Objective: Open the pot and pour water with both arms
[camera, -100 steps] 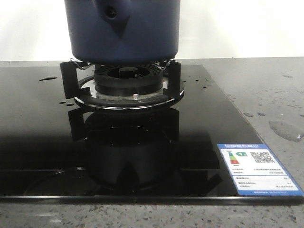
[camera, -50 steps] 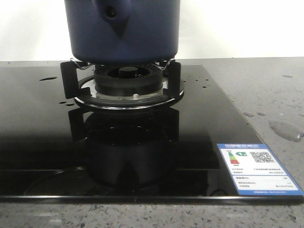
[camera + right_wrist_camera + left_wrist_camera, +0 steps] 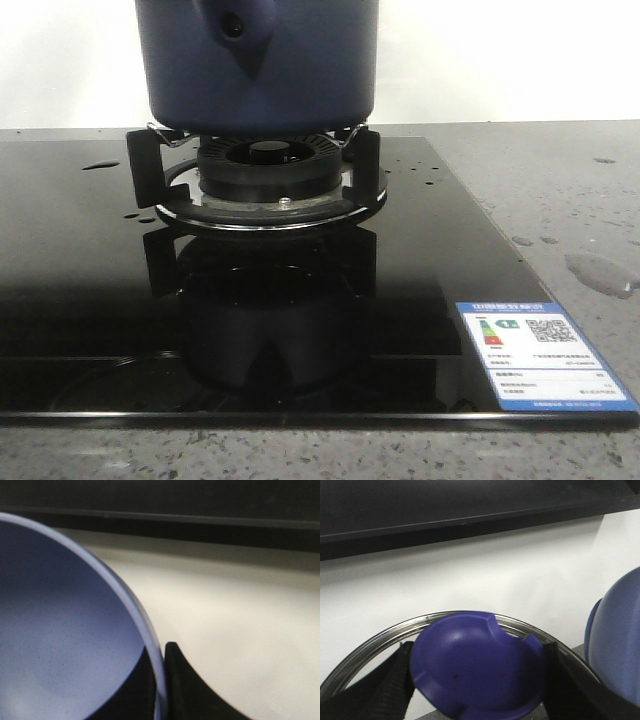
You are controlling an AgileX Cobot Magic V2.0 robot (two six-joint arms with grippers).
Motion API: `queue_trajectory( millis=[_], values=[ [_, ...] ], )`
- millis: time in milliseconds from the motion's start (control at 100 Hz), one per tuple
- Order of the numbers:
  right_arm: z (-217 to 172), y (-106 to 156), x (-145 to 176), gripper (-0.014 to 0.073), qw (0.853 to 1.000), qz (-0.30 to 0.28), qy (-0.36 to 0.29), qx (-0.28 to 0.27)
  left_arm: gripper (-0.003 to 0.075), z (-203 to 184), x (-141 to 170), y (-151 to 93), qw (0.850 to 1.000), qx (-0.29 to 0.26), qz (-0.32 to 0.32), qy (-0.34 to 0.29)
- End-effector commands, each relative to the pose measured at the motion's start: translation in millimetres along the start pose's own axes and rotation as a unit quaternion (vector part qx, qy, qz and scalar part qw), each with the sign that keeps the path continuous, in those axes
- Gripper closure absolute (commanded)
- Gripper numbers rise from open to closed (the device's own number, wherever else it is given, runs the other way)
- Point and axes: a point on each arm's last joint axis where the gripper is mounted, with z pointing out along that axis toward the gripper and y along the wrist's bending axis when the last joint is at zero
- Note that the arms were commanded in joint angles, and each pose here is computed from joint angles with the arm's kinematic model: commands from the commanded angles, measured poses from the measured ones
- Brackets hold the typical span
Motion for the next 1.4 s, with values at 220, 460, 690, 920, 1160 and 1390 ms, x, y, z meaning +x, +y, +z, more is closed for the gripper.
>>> queue_trajectory(
  millis=[220, 460, 690, 920, 1160, 1390],
  values=[
    [-5.8, -14.1, -25.5, 0.0651, 0.994, -0.013, -0.099, 0.049, 0.0353, -14.8, -29.2, -3.8, 0.999, -0.008, -0.008, -0.052],
    [-21.9, -12.4, -20.9, 0.0651, 0.974, -0.059, -0.203, 0.078, 0.0353, -14.8, -29.2, -3.8, 0.999, -0.008, -0.008, -0.052],
    [-24.4, -8.9, -26.1, 0.0651, 0.966, -0.083, -0.236, 0.066, 0.0353, -14.8, -29.2, -4.0, 0.999, -0.007, -0.008, -0.052],
    [-28.6, -10.1, -33.0, 0.0651, 0.954, -0.086, -0.277, 0.079, 0.0353, -14.8, -29.2, -4.0, 0.999, -0.007, -0.008, -0.052],
    [-28.6, -9.3, -33.0, 0.0651, 0.954, -0.089, -0.278, 0.075, 0.0353, -14.8, -29.2, -4.0, 0.999, -0.007, -0.008, -0.052],
    [-25.7, -7.6, -28.5, 0.0651, 0.962, -0.091, -0.250, 0.063, 0.0353, -14.8, -29.2, -4.1, 0.999, -0.006, -0.008, -0.052]
  ],
)
